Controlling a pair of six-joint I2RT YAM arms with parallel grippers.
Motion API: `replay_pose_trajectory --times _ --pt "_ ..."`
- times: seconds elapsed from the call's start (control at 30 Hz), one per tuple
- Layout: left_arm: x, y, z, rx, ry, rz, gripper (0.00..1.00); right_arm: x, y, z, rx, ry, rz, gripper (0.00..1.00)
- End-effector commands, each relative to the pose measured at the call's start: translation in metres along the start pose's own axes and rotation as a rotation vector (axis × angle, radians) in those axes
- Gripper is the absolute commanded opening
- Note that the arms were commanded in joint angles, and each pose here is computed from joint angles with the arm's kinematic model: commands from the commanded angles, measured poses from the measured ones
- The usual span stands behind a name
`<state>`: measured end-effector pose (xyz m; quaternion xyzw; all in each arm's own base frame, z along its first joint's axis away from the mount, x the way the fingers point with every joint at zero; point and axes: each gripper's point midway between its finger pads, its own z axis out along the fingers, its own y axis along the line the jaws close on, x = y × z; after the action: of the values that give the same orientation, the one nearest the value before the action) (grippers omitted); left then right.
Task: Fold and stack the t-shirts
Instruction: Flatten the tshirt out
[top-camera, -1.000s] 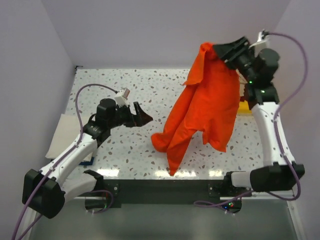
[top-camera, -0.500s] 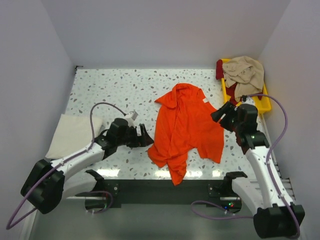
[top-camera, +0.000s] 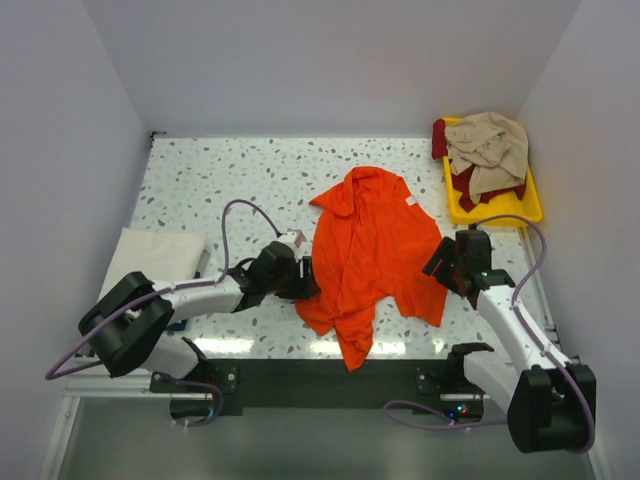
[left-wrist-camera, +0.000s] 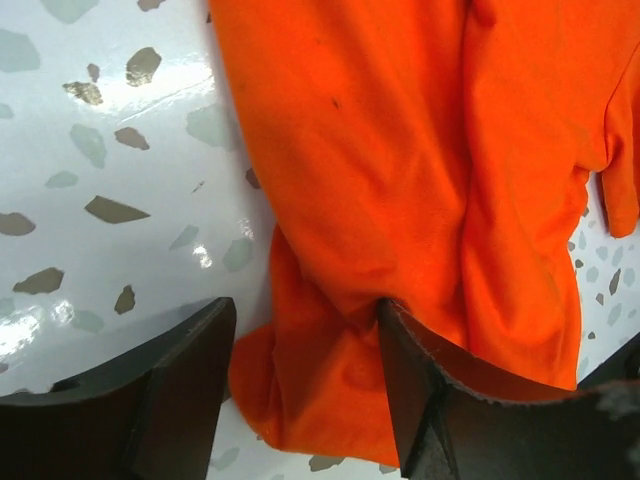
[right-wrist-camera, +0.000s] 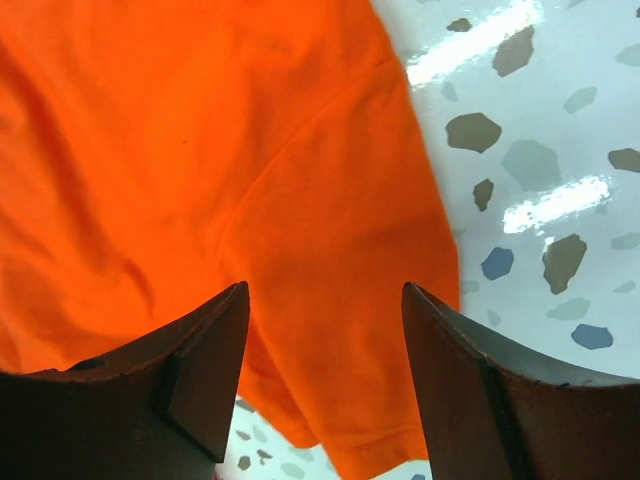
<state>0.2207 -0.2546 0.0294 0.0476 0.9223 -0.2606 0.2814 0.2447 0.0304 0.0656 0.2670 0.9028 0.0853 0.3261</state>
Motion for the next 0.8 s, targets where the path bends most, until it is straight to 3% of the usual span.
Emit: replay_pose_trajectory --times 0.0,0.13,0.17,0.27,0.37,0.57,0.63,0.7,0.73,0.77 --pt "-0.017 -0.023 0.008 0.082 -0.05 0.023 0.63 -0.019 -0.005 0.014 0.059 -0.073 -0.009 0.66" --pt "-0.015 -0.028 0.021 0.082 -0.007 0.031 0.36 -0.026 -0.01 0.026 0.119 -0.072 -0.013 0.66" --pt "-0.015 -0.026 0.024 0.072 0.002 0.031 0.22 -0.029 -0.008 0.029 0.118 -0.079 -0.011 0.66" --pt "-0.033 -0.013 0.025 -0.004 -0.017 0.009 0.0 -0.035 -0.001 0.037 0.111 -0.07 -0.01 0.65" --pt "-0.071 0.016 0.015 -0.054 -0.074 -0.097 0.0 -0.029 0.003 0.044 0.094 -0.022 -0.025 0.64" --pt "-0.168 0.069 -0.023 -0.019 -0.312 -0.453 0.0 -0.01 0.021 0.051 -0.013 0.074 -0.032 0.43" --pt "-0.217 0.07 -0.035 0.008 -0.425 -0.475 0.0 -0.006 0.021 0.052 -0.015 0.092 -0.041 0.42" --pt "-0.232 0.089 -0.019 -0.07 -0.386 -0.497 0.0 -0.006 0.02 0.054 -0.01 0.097 -0.051 0.42" --pt "-0.279 0.083 -0.03 -0.044 -0.454 -0.47 0.0 -0.006 0.021 0.055 -0.011 0.1 -0.054 0.42" --pt "-0.283 0.094 -0.009 -0.073 -0.419 -0.471 0.0 -0.006 0.021 0.056 -0.01 0.099 -0.051 0.42"
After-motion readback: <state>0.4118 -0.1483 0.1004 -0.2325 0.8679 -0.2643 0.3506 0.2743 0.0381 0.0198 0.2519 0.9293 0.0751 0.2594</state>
